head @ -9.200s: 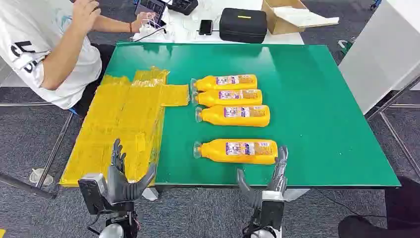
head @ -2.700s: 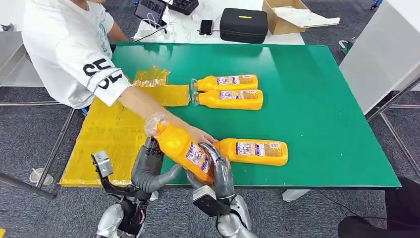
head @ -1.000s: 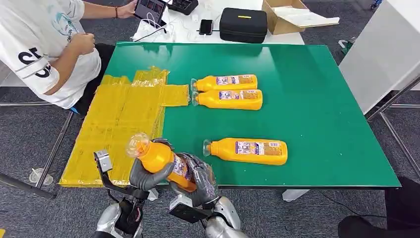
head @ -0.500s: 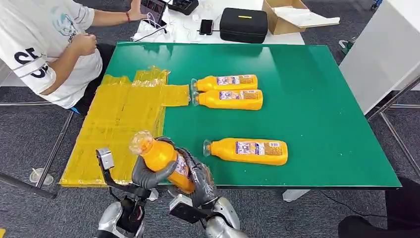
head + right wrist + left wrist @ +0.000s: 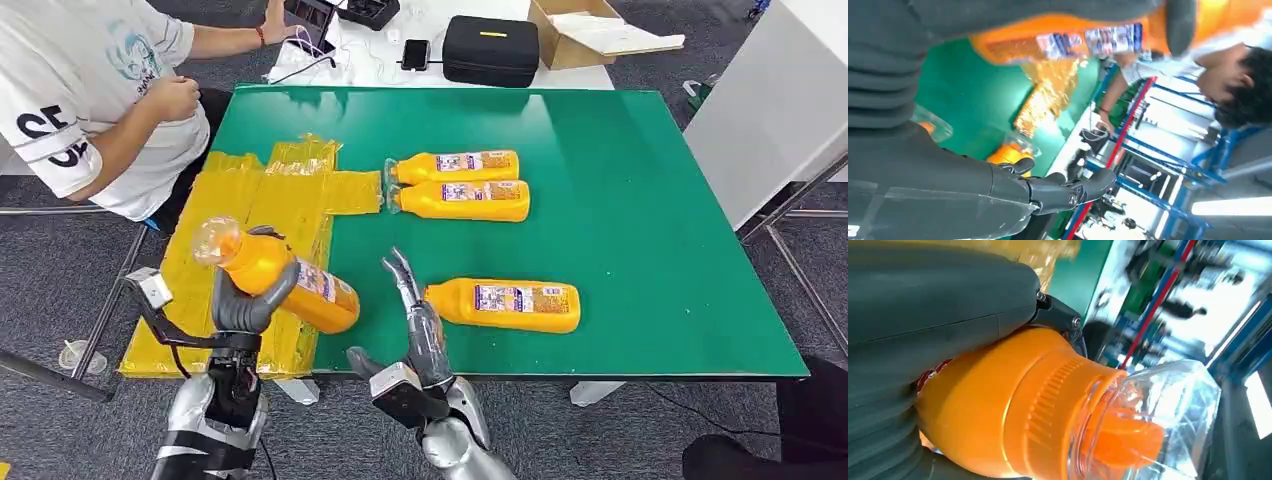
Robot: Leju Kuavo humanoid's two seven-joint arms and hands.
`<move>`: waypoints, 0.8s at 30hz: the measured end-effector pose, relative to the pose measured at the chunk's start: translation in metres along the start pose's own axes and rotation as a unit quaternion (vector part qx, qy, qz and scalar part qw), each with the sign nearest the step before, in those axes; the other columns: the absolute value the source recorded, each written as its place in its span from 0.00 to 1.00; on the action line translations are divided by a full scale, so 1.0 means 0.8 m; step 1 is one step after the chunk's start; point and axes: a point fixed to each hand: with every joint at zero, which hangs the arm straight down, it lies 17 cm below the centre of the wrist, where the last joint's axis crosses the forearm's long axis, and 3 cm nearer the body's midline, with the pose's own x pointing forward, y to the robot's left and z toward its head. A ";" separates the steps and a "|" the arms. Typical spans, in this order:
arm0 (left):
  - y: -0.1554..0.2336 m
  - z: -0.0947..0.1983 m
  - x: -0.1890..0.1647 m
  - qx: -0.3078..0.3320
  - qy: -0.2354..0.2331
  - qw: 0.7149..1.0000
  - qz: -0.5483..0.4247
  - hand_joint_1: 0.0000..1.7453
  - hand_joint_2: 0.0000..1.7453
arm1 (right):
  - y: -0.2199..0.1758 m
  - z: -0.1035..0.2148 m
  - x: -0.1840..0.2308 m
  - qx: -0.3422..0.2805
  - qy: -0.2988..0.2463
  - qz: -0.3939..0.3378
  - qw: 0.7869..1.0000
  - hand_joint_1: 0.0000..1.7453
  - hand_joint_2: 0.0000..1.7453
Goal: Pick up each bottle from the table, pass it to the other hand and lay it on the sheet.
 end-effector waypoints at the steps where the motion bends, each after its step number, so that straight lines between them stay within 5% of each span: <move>1: 0.007 -0.005 0.004 0.010 -0.008 1.000 -0.017 1.00 1.00 | -0.004 -0.001 0.005 -0.004 -0.006 -0.002 1.000 0.00 0.00; 13: 0.069 -0.058 0.059 0.073 -0.105 0.949 -0.287 1.00 1.00 | -0.049 -0.018 0.078 -0.077 -0.082 -0.017 0.993 0.00 0.00; 15: 0.073 -0.067 0.070 0.072 -0.128 0.898 -0.416 1.00 1.00 | -0.072 -0.022 0.089 -0.118 -0.085 -0.029 0.989 0.00 0.00; 18: 0.061 -0.089 0.079 0.028 -0.165 0.781 -0.601 1.00 1.00 | -0.093 -0.029 0.101 -0.146 -0.090 -0.057 0.984 0.00 0.00; 22: 0.051 -0.112 0.052 -0.052 -0.164 0.662 -0.729 1.00 1.00 | -0.104 -0.034 0.112 -0.154 -0.100 -0.078 0.980 0.00 0.00; 24: 0.054 -0.116 0.033 -0.086 -0.153 0.630 -0.756 1.00 1.00 | -0.106 -0.036 0.116 -0.154 -0.105 -0.082 0.979 0.00 0.00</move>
